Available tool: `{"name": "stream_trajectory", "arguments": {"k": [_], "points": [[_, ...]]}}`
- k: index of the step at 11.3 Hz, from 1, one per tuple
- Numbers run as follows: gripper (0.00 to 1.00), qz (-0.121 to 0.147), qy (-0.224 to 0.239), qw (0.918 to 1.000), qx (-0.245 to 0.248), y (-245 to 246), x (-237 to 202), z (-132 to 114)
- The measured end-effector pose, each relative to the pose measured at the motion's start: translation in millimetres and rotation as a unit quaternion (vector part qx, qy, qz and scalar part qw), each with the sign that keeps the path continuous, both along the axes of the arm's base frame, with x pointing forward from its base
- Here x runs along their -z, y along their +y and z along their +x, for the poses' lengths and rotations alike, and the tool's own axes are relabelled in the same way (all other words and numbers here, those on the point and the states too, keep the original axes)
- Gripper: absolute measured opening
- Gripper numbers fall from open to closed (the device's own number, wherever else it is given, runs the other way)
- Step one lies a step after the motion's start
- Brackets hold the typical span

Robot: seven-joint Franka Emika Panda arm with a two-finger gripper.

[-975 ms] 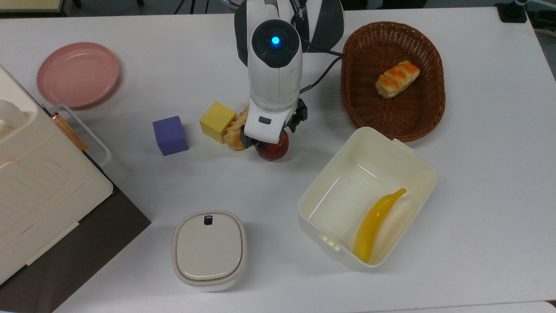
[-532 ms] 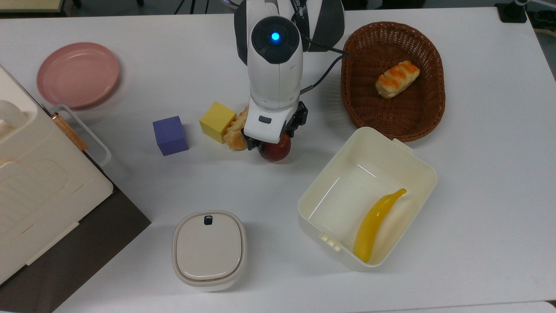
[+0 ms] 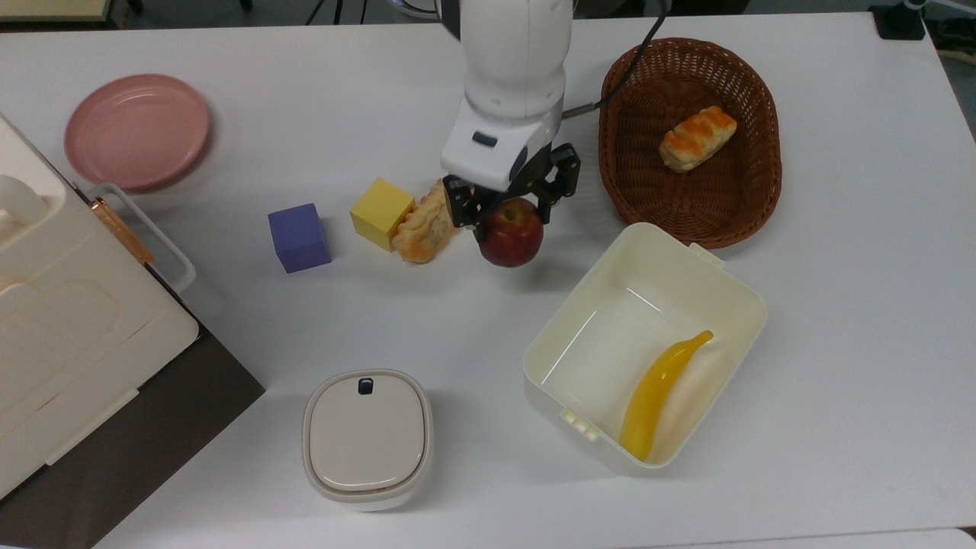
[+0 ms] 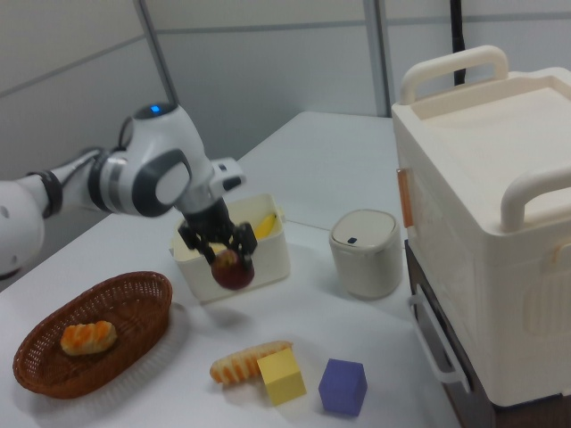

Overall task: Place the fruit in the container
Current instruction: 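Lift the red apple and carry it toward the cream container, then lower the apple into the container beside the banana and release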

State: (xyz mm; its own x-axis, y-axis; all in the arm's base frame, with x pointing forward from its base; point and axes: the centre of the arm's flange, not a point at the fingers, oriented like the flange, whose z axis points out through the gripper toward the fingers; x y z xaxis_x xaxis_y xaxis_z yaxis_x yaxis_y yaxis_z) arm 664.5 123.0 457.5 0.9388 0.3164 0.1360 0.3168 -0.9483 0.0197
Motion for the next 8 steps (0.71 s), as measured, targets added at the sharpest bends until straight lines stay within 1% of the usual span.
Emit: {"name": "stream_trajectory", "arguments": {"k": [2, 3, 4, 5, 6, 7, 8], "points": [[0.8, 0.009, -0.048, 0.9988, 0.003, 0, -54, 3], [0.8, 0.012, -0.066, 0.9978, 0.003, -1, -76, 1], [0.8, 0.015, -0.075, 0.9971, 0.005, 3, -87, 0], [0.8, 0.018, -0.081, 0.9965, 0.001, 13, -87, 0], [0.8, 0.026, -0.105, 0.9941, -0.006, 29, -86, 3], [0.8, 0.035, -0.127, 0.9912, -0.013, 47, -78, 8], [0.8, 0.041, -0.132, 0.9903, -0.013, 60, -64, 12]]}}
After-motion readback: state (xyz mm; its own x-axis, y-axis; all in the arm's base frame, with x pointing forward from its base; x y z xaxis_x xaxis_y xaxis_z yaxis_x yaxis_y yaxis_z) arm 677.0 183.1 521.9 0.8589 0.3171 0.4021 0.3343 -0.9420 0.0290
